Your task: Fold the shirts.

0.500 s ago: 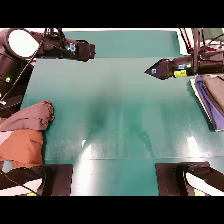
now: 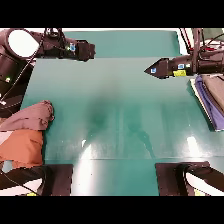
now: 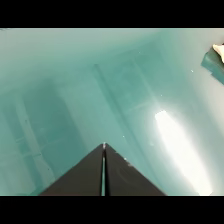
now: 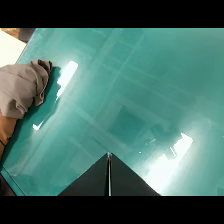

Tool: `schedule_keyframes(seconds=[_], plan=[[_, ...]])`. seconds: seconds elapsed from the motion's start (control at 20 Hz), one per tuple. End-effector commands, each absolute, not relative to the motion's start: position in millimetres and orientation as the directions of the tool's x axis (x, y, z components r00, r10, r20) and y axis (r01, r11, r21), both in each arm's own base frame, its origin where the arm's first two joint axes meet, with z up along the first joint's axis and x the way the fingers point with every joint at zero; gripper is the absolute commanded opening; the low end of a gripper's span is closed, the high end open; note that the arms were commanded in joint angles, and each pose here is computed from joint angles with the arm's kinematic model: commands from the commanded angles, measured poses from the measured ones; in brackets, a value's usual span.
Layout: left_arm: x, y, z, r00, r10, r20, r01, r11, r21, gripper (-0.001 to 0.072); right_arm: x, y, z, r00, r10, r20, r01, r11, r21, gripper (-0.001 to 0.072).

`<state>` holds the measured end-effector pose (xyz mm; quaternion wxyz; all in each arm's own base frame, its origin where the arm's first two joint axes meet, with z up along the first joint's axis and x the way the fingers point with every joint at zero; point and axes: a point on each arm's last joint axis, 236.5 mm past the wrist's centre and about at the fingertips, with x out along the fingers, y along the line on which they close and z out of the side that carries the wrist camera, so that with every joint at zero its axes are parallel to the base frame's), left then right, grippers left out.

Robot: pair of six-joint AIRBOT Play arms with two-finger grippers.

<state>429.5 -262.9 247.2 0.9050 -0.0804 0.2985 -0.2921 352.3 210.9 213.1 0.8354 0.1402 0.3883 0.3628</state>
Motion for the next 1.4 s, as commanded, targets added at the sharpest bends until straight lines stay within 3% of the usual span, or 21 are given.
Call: schedule_keyframes(seconds=[0.0, 0.2, 0.3, 0.55, 0.75, 0.8, 0.85, 0.9, 1.1, 1.3, 1.35], plan=[[430.0, -263.1, 247.9, 0.653, -0.577, -0.49, 0.478, 0.816, -0.325, 0.003, 351.8, 211.2, 213.1, 0.434, 0.716, -0.547, -0.498, 0.697, 0.516, 0.0021], [438.5, -257.9, 258.2, 0.691, -0.563, -0.453, 0.485, 0.826, -0.287, 0.003, 351.7, 211.2, 213.1, 0.434, 0.716, -0.548, -0.498, 0.697, 0.516, 0.0021], [435.2, -227.1, 257.4, 0.704, -0.501, -0.504, 0.448, 0.863, -0.232, 0.0029, 352.0, 211.1, 213.2, 0.435, 0.715, -0.547, -0.498, 0.697, 0.516, 0.0021], [402.1, -78.0, 252.8, 0.756, -0.176, -0.631, 0.187, 0.981, -0.05, 0.003, 350.0, 211.4, 212.0, 0.427, 0.716, -0.552, -0.499, 0.696, 0.517, 0.0021], [353.2, 26.2, 159.3, 0.581, 0.103, -0.807, -0.041, 0.994, 0.098, 0.0032, 350.7, 211.2, 212.4, 0.43, 0.716, -0.551, -0.499, 0.696, 0.516, 0.0021], [343.7, 40.6, 128.3, 0.518, 0.126, -0.846, -0.074, 0.992, 0.102, 0.0154, 350.7, 211.2, 212.4, 0.43, 0.716, -0.551, -0.499, 0.696, 0.516, 0.0021], [335.9, 51.0, 100.4, 0.468, 0.137, -0.873, -0.099, 0.99, 0.103, 0.0473, 350.7, 211.2, 212.3, 0.429, 0.716, -0.551, -0.499, 0.696, 0.516, 0.0021], [328.6, 59.0, 72.1, 0.427, 0.144, -0.892, -0.122, 0.987, 0.101, 0.066, 350.7, 211.2, 212.3, 0.429, 0.716, -0.551, -0.499, 0.696, 0.516, 0.0021], [310.0, 76.3, -8.5, 0.377, 0.156, -0.913, -0.185, 0.979, 0.09, 0.0658, 350.5, 211.3, 212.2, 0.429, 0.716, -0.551, -0.499, 0.696, 0.516, 0.0021], [303.0, 82.9, -24.9, 0.367, 0.161, -0.916, -0.228, 0.97, 0.079, 0.0656, 350.7, 211.2, 212.3, 0.429, 0.716, -0.551, -0.499, 0.696, 0.516, 0.0021], [303.0, 82.3, -21.6, 0.363, 0.158, -0.918, -0.237, 0.969, 0.073, 0.0586, 350.7, 211.3, 212.4, 0.429, 0.716, -0.55, -0.499, 0.696, 0.516, 0.0021]])
